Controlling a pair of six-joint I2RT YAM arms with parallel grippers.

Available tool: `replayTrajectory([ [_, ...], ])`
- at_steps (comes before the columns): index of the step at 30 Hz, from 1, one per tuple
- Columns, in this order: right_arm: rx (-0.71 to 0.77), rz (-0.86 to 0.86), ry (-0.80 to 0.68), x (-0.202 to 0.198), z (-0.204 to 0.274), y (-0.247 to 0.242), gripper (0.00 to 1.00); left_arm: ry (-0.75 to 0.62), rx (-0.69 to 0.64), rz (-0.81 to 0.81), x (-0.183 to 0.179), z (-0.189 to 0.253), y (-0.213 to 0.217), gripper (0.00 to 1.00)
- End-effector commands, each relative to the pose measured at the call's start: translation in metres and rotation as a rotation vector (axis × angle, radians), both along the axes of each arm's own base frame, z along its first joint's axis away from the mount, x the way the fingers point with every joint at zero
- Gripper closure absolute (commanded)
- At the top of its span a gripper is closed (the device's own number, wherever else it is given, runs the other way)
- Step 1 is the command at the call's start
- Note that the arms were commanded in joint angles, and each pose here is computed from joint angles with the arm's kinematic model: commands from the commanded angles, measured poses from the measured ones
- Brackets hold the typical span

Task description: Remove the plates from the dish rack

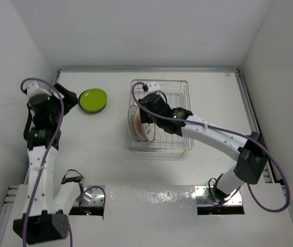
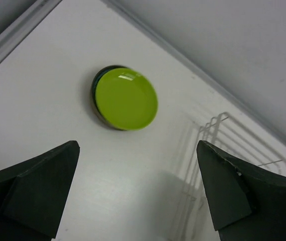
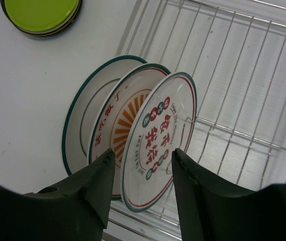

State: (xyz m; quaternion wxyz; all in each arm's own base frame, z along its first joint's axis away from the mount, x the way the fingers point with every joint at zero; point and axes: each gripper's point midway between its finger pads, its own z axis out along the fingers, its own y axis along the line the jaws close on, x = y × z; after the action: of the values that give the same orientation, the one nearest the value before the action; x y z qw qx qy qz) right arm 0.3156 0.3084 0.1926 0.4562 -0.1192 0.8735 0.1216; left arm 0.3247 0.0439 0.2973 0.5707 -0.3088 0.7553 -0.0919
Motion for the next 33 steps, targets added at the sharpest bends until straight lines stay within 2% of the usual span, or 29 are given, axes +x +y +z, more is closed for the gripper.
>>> replayTrajectory([
  [1, 0.129, -0.035, -0.022, 0.014, 0.013, 0.022, 0.53, 0.074, 0.082, 0.017, -0.028, -0.044, 0.006, 0.00],
  [5, 0.106, -0.049, 0.011, 0.019, -0.006, 0.028, 0.54, 0.042, 0.109, 0.032, -0.042, -0.053, 0.008, 0.00],
  [8, 0.092, -0.080, 0.027, 0.022, -0.020, 0.026, 0.61, 0.080, 0.111, 0.018, -0.047, -0.066, 0.006, 0.00],
  [13, 0.103, -0.138, 0.029, 0.025, -0.031, 0.022, 0.68, 0.063, 0.111, 0.015, -0.049, -0.063, 0.005, 0.00],
  [16, 0.130, -0.145, 0.031, 0.026, -0.032, 0.025, 0.80, 0.051, 0.113, 0.015, -0.050, -0.061, 0.004, 0.00],
  [17, 0.140, -0.148, 0.035, 0.025, -0.031, 0.026, 0.87, 0.051, 0.113, 0.015, -0.050, -0.061, 0.004, 0.00],
  [20, 0.167, -0.162, 0.027, 0.025, -0.026, 0.026, 0.95, 0.051, 0.113, 0.017, -0.050, -0.060, 0.005, 0.00],
  [24, 0.207, -0.187, -0.023, 0.025, -0.001, 0.019, 1.00, 0.047, 0.106, 0.010, -0.048, -0.060, 0.003, 0.00],
  [28, 0.234, -0.168, -0.071, 0.025, 0.031, 0.017, 1.00, 0.037, 0.055, -0.028, -0.044, -0.051, -0.007, 0.00],
  [30, 0.235, -0.129, -0.096, 0.023, 0.050, 0.019, 1.00, -0.002, 0.029, -0.061, -0.042, -0.029, -0.015, 0.00],
  [33, 0.223, -0.039, -0.133, 0.016, 0.084, 0.022, 1.00, -0.078, -0.076, -0.220, -0.039, 0.011, -0.050, 0.00],
])
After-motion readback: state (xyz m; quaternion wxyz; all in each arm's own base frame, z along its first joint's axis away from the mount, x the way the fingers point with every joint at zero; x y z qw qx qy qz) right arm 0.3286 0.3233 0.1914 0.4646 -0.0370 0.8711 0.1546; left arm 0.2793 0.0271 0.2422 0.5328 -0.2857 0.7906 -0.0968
